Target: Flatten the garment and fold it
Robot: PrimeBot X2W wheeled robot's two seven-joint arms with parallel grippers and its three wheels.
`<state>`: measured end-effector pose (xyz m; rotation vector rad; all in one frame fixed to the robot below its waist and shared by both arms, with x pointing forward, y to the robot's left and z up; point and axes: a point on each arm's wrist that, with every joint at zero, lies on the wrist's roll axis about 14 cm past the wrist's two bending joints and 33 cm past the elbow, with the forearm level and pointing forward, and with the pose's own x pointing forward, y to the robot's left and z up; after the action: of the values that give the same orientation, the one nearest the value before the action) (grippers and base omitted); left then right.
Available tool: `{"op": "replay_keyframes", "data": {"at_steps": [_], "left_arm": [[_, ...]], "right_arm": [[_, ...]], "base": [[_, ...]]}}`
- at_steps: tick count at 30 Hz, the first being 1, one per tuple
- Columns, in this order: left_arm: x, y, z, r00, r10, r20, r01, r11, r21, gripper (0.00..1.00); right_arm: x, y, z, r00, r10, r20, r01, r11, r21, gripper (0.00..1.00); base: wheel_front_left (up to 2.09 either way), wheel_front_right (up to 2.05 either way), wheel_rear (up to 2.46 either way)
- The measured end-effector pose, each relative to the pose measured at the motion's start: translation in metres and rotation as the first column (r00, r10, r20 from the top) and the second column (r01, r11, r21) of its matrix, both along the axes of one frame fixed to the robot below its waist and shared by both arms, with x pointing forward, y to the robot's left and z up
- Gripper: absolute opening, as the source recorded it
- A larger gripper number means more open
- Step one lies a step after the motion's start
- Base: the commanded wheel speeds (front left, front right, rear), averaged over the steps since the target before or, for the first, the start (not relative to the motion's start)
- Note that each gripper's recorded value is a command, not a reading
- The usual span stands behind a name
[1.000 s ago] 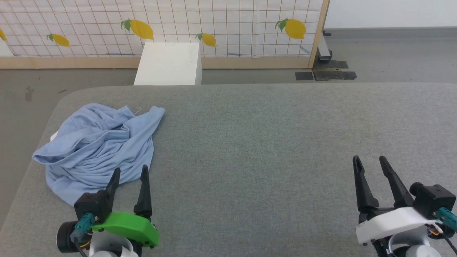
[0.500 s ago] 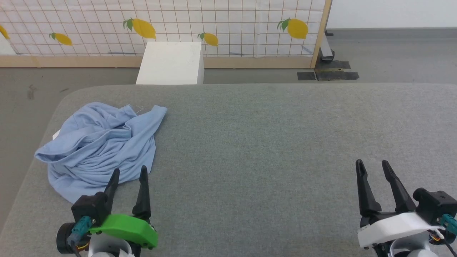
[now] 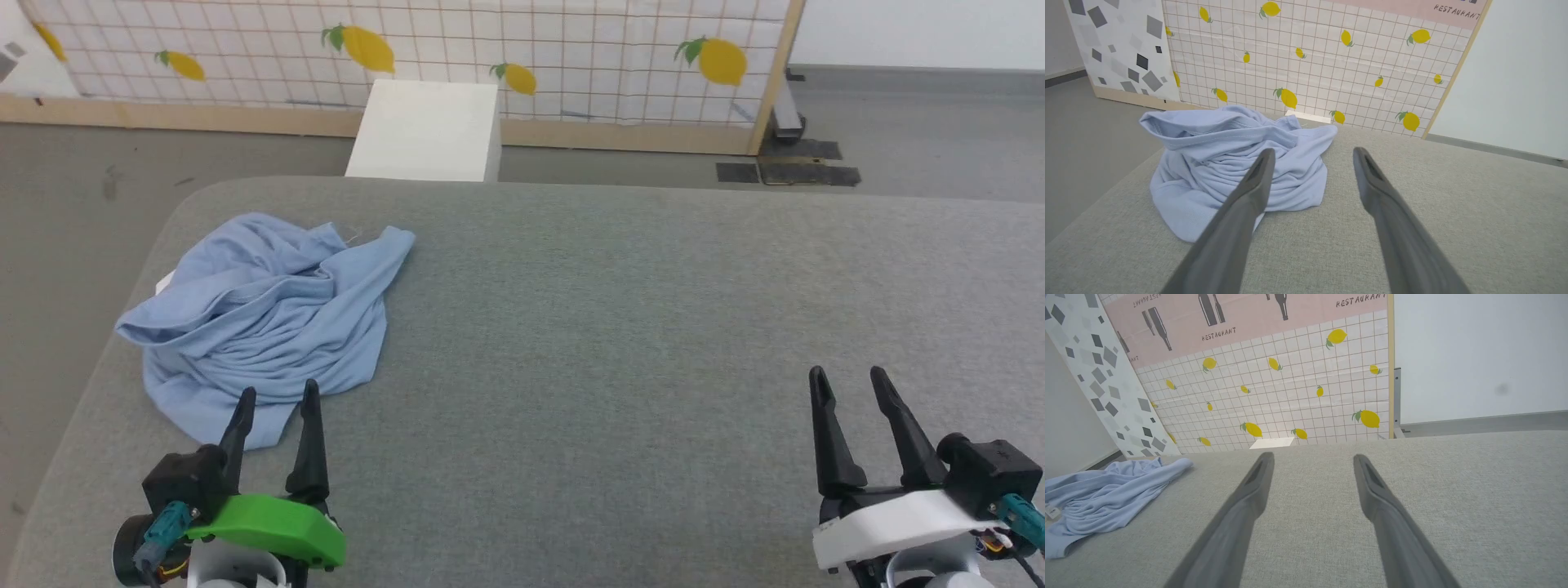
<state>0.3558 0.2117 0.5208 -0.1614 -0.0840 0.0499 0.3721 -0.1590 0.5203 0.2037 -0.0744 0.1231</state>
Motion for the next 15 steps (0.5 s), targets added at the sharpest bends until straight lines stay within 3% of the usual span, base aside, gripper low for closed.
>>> {"op": "replay_keyframes", "data": {"at_steps": [15], "left_arm": [[-0.042,0.062,-0.004,0.98,0.199,0.007,-0.198,0.98,-0.009,1.0]], "right_arm": [[0.018,0.068,-0.011,0.981,0.196,-0.008,-0.196,0.979,-0.047,1.0]], "base": [[0.0,0.0,0.0]]}}
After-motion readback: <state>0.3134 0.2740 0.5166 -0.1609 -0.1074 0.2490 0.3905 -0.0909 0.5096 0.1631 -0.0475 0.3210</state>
